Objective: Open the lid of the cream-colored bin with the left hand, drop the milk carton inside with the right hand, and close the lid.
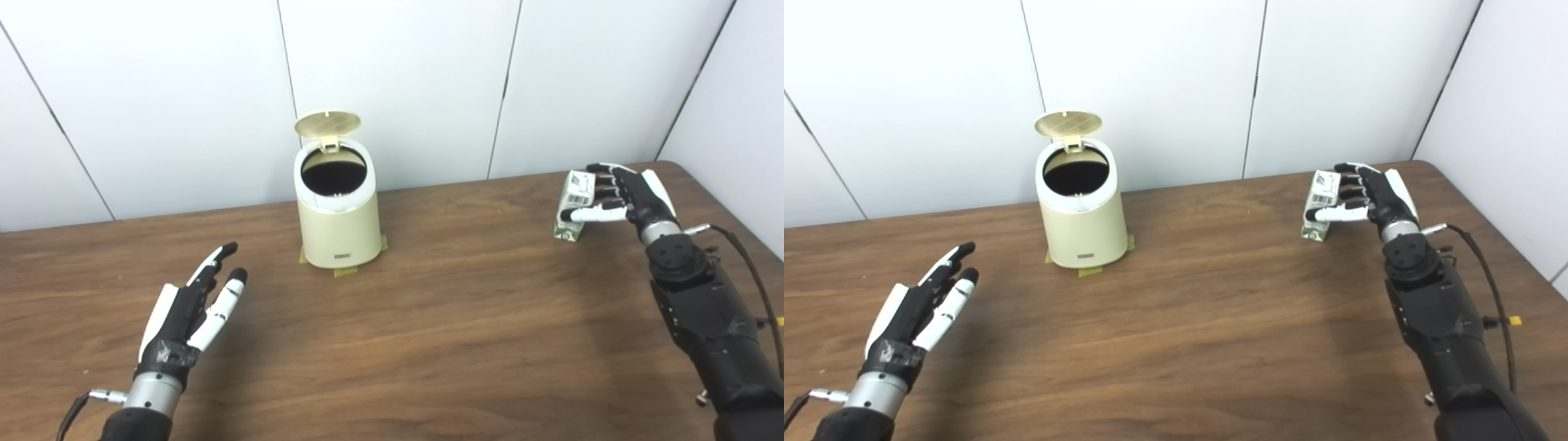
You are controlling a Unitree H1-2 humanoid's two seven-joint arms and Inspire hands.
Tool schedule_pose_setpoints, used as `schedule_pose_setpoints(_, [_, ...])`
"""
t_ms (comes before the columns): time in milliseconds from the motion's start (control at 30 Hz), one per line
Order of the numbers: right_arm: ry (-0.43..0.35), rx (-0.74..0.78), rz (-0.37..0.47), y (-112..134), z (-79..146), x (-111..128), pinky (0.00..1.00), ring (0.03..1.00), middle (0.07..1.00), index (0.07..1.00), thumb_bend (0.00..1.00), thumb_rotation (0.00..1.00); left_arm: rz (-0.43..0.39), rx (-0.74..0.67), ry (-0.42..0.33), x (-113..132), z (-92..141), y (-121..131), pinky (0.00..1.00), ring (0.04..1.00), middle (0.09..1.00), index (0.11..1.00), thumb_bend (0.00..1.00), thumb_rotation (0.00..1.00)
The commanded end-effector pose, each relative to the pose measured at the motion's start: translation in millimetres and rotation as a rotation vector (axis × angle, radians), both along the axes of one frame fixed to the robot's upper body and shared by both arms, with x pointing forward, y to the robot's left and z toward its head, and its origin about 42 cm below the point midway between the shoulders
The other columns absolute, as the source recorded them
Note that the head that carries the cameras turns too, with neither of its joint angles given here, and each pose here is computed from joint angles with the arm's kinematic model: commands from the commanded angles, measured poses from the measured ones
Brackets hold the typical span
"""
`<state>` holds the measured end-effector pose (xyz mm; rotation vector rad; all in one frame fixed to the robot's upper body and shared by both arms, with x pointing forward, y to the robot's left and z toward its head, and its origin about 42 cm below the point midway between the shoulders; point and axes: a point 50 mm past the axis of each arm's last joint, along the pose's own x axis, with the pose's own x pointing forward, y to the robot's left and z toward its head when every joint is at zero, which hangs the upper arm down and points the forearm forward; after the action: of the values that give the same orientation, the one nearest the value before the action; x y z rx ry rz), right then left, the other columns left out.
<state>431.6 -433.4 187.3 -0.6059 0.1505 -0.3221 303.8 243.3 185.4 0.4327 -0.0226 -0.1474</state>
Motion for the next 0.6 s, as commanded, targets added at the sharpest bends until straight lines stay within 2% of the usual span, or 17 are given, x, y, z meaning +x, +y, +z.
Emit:
schedule_pose_setpoints(0, [-0.103, -0.021, 0.01, -1.6, 28.9, 10.2, 0.59, 0.697, 0.747, 0.779, 0.96, 0.17, -0.023, 0.022, -0.075, 3.1, 12.7, -0.6, 0.99, 0.991, 0.983, 0.937, 0.38, 0.77])
schedule_pose_setpoints(167, [-0.114, -0.037, 0.035, -0.5, 26.6, 9.3, 0.57, 0.665, 0.708, 0.75, 0.91, 0.21, -0.029, 0.043, -0.089, 3.4, 12.2, -3.0, 0.95, 0.973, 0.97, 0.936, 0.39, 0.7])
schedule_pose_setpoints(333, [-0.133, -0.073, 0.042, 0.3, 24.9, 8.0, 0.48, 0.561, 0.629, 0.697, 0.8, 0.31, -0.034, 0.05, -0.081, 3.9, 12.4, -4.2, 0.95, 0.969, 0.972, 0.937, 0.43, 0.65])
schedule_pose_setpoints(400, [-0.143, -0.066, 0.031, 0.7, 22.2, 6.8, 0.46, 0.549, 0.62, 0.67, 0.75, 0.3, -0.035, 0.051, -0.077, 3.7, 11.7, -4.2, 0.95, 0.961, 0.965, 0.939, 0.43, 0.63])
schedule_pose_setpoints(533, [-0.175, -0.037, 0.03, 0.9, 15.2, 4.8, 0.45, 0.504, 0.566, 0.612, 0.72, 0.21, -0.039, 0.055, -0.08, 3.7, 10.8, -1.8, 0.94, 0.957, 0.96, 0.946, 0.42, 0.61])
schedule_pose_setpoints(567, [-0.178, -0.037, 0.032, 1.0, 14.0, 4.5, 0.43, 0.485, 0.546, 0.541, 0.6, 0.17, -0.039, 0.057, -0.081, 3.7, 11.0, -1.3, 0.95, 0.961, 0.963, 0.943, 0.42, 0.61])
